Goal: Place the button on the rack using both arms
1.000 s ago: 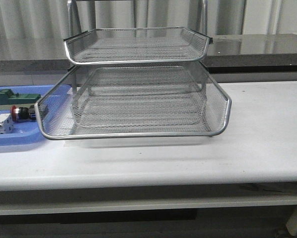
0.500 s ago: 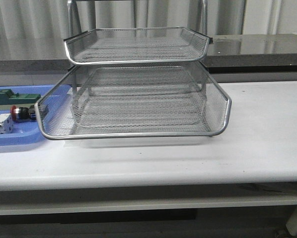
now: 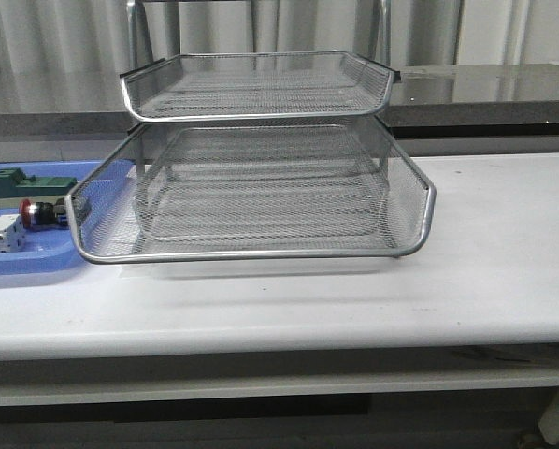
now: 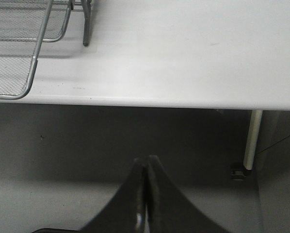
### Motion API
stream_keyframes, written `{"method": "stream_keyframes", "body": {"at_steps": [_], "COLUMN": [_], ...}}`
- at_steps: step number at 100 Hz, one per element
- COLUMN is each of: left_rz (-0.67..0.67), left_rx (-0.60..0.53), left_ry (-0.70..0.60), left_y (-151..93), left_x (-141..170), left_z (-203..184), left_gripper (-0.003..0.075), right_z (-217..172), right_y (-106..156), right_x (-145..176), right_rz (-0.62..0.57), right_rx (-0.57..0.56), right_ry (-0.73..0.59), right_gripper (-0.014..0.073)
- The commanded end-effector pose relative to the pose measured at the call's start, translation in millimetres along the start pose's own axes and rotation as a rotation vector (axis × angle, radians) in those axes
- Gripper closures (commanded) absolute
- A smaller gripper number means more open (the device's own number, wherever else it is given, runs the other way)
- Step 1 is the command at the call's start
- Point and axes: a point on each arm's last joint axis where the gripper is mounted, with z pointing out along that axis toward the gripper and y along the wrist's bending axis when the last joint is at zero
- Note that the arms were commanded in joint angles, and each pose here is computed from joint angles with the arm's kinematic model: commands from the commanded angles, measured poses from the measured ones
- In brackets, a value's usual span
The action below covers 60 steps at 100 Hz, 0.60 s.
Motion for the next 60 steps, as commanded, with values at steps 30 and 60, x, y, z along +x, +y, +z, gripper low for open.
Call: {"method": "stream_keyframes", "body": {"at_steps": [30, 60], "left_rz": [-0.246, -0.308], "left_rx": [-0.036, 0.008], "left_ry": [-0.109, 0.088], "left_y": [5, 2], "left_x": [-14, -65], "left_z": [1, 26], "left_gripper": [0.0741, 0.0741], "right_z": [-8, -8], "right_y": [-1, -1], "right_x": [-12, -12], "right_rz": [-0.003, -0.003], "right_rx": [0.008, 0.008], "right_ry": [-0.085, -0.085], "right_gripper": [0.0663, 0.0663]}}
